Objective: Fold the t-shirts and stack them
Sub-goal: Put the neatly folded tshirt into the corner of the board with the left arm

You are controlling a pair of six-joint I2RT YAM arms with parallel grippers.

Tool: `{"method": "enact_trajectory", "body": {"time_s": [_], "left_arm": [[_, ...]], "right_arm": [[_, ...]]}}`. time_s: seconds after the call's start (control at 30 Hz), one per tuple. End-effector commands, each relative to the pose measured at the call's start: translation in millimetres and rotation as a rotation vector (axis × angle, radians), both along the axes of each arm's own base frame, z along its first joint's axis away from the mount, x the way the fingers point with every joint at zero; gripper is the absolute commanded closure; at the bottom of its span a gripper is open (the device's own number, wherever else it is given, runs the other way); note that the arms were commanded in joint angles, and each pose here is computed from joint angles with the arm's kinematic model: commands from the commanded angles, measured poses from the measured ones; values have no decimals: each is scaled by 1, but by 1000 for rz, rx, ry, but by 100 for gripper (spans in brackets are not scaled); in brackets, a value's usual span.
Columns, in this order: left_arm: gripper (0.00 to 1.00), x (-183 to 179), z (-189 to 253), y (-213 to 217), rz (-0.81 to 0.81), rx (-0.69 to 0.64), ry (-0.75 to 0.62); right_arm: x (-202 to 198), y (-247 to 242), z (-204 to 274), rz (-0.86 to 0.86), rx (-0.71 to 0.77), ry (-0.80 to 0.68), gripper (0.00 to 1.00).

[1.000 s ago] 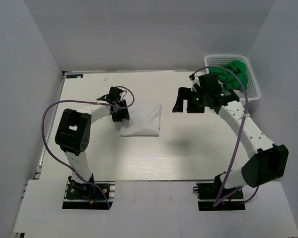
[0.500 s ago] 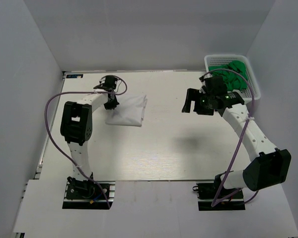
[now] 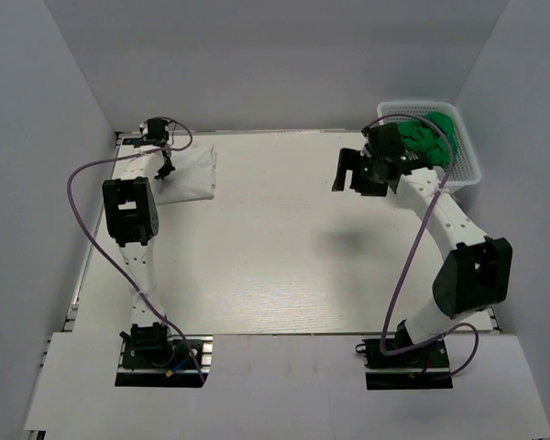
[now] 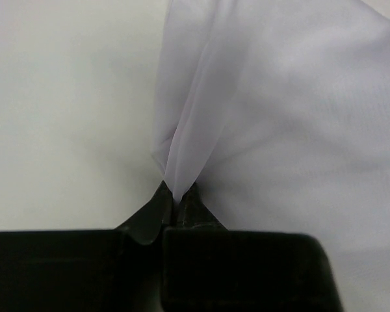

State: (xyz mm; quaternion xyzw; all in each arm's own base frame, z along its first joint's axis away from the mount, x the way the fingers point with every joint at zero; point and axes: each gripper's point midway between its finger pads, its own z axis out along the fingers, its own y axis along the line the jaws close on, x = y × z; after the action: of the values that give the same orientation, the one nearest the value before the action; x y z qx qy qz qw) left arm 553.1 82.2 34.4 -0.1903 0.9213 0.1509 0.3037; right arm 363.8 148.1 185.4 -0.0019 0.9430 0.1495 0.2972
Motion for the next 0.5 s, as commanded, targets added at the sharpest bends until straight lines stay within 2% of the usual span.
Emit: {"method": "enact_trajectory", "body": {"time_s": [0.0, 0.07, 0.2, 0.3, 0.47], "left_arm": [[100, 20, 9, 33, -14, 64, -15], [100, 26, 12, 58, 18, 72, -31], [100, 33, 6, 84, -36, 104, -27], [100, 34, -6, 96, -76, 155, -1], [100, 50, 1, 112, -141, 184, -43]], "right_arm": [[31, 15, 23, 3, 68, -69, 10], [40, 25, 23, 20, 99, -57, 10], [51, 27, 21, 15, 98, -61, 10], [56, 29, 18, 5, 106, -52, 10], [59, 39, 19, 17, 153, -35, 10]]}}
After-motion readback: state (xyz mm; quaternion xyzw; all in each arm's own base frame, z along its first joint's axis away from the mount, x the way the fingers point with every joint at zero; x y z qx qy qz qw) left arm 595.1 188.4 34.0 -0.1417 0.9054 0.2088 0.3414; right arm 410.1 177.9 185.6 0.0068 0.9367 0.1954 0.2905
